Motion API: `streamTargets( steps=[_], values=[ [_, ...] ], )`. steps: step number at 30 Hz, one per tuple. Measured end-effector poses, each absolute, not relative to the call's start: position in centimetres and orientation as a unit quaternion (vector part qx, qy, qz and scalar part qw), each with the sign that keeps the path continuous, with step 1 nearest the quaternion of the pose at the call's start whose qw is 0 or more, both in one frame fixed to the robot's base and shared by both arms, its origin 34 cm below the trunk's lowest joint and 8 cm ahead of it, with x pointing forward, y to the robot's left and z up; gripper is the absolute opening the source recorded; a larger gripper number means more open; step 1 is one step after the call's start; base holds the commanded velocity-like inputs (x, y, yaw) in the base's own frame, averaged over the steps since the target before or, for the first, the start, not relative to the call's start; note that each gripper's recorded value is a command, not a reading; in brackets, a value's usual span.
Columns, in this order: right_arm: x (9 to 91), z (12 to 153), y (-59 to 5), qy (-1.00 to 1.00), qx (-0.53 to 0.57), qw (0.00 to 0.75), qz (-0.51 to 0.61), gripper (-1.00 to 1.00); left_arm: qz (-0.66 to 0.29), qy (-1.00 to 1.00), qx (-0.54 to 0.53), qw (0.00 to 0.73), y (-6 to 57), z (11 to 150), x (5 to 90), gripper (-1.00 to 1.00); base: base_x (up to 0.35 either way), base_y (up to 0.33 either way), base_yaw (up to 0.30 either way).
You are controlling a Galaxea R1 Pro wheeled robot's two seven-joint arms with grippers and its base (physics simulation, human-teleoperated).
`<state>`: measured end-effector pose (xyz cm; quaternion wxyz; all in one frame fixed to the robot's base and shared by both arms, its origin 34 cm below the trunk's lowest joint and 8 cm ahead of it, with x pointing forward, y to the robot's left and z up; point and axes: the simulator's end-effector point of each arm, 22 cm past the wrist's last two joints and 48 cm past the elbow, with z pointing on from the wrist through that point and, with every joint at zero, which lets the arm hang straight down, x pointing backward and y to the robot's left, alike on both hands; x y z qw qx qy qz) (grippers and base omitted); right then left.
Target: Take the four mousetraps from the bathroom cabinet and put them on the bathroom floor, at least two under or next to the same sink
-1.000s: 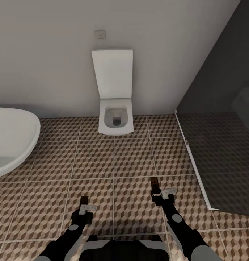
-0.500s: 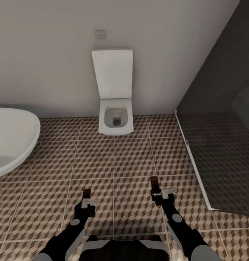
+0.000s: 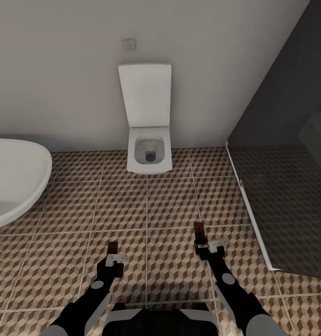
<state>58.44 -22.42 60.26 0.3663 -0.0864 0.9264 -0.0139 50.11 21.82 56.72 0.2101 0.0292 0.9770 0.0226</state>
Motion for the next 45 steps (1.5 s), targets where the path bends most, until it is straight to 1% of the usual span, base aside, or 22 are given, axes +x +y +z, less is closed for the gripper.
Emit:
streamTargets(
  steps=[11, 19, 33, 45],
  values=[
    [63.5, 63.1, -21.7, 0.903, -0.079, 0.421, -0.014, -1.00, 0.017, 0.973, 0.027, 0.226, 21.3, 56.7, 51.9, -1.00, 0.000, 0.000, 0.000],
    [64.4, 62.7, -21.6, 0.905, -0.078, 0.417, -0.016, -1.00, -0.001, 0.961, 0.020, 0.277, 19.9, 58.7, 56.6, -1.00, 0.000, 0.000, 0.000],
    [64.4, 60.5, -21.4, 0.908, -0.077, 0.411, -0.013, -1.00, -0.007, 0.954, 0.019, 0.299, 19.8, 58.3, 58.9, -1.00, 0.000, 0.000, 0.000],
    [64.5, 58.7, -21.4, 0.910, -0.077, 0.408, -0.013, -1.00, -0.008, 0.955, 0.020, 0.296, 19.8, 56.5, 59.0, -1.00, 0.000, 0.000, 0.000]
  ],
)
